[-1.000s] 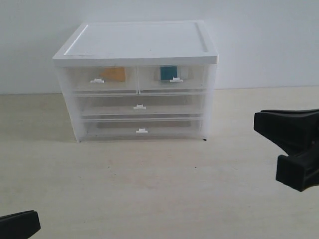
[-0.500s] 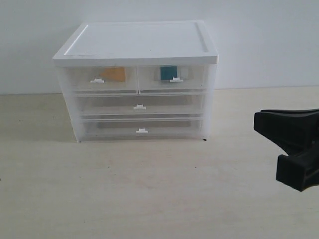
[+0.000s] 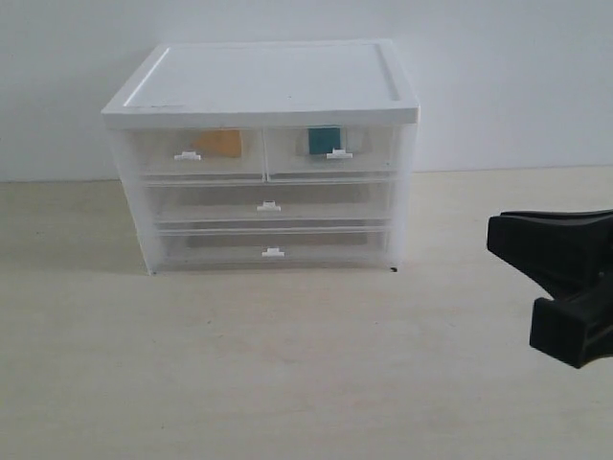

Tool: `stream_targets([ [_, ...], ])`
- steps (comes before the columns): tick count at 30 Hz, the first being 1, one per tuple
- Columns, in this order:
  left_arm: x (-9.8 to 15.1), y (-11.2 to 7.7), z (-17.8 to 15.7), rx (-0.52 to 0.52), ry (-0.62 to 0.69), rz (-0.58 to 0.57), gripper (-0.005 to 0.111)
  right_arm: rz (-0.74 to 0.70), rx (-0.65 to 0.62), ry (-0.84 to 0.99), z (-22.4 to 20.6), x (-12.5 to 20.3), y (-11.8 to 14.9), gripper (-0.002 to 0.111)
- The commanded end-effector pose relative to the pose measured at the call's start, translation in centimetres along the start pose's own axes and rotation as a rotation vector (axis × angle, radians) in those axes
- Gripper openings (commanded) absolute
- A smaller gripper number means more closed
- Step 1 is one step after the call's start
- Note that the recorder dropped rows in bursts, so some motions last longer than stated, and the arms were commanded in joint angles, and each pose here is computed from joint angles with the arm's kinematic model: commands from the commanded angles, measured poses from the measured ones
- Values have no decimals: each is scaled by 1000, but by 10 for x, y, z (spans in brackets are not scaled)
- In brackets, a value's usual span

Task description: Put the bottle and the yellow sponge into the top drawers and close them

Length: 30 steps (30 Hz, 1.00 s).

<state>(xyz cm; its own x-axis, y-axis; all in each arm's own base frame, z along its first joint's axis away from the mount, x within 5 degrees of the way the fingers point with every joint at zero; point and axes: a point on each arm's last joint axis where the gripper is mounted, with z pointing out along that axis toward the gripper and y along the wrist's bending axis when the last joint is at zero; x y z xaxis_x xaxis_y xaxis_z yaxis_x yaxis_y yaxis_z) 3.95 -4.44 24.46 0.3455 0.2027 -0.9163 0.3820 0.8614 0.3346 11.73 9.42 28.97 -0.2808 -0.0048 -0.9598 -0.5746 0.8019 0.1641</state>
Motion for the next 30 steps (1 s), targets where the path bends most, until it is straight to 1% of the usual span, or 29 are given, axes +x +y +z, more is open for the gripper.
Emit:
stream_targets([
  [1, 3, 6, 0, -69, 23, -24, 4, -3, -1, -4, -1, 0, 0, 0],
  [3, 5, 7, -1, -81, 34, -27, 4, -3, -1, -4, -1, 0, 0, 0],
  [6, 15, 9, -1, -127, 77, -38, 4, -3, -1, -4, -1, 0, 0, 0],
  [7, 18, 11, -2, -146, 89, -63, 4, -3, -1, -4, -1, 0, 0, 0],
  [10, 31, 11, -4, -162, 200, -41, 4, -3, -1, -4, -1, 0, 0, 0],
  [11, 33, 13, -4, -189, 221, -104, 4, -3, -1, -4, -1, 0, 0, 0],
  [12, 38, 15, -6, -220, 277, -100, 4, -3, -1, -4, -1, 0, 0, 0],
  [13, 41, 18, -8, -264, 302, -171, 4, -3, -1, -4, -1, 0, 0, 0],
  [14, 45, 21, -10, -302, 351, -173, 4, -3, -1, -4, -1, 0, 0, 0],
  [15, 48, 22, -12, -333, 374, -209, 4, -3, -1, -4, -1, 0, 0, 0],
  [17, 54, 27, -16, -420, 410, -308, 4, -3, -1, -4, -1, 0, 0, 0],
  [20, 62, 30, -20, -510, 428, -407, 4, -3, -1, -4, -1, 0, 0, 0],
  [21, 64, 30, -21, -518, 429, -419, 4, -3, -1, -4, -1, 0, 0, 0],
  [23, 64, 30, -21, -514, 443, -404, 4, -3, -1, -4, -1, 0, 0, 0],
  [25, 69, 27, -23, -504, 512, -399, 4, -3, -1, -4, -1, 0, 0, 0],
  [30, 69, 27, -23, -501, 511, -404, 4, -3, -1, -4, -1, 0, 0, 0],
])
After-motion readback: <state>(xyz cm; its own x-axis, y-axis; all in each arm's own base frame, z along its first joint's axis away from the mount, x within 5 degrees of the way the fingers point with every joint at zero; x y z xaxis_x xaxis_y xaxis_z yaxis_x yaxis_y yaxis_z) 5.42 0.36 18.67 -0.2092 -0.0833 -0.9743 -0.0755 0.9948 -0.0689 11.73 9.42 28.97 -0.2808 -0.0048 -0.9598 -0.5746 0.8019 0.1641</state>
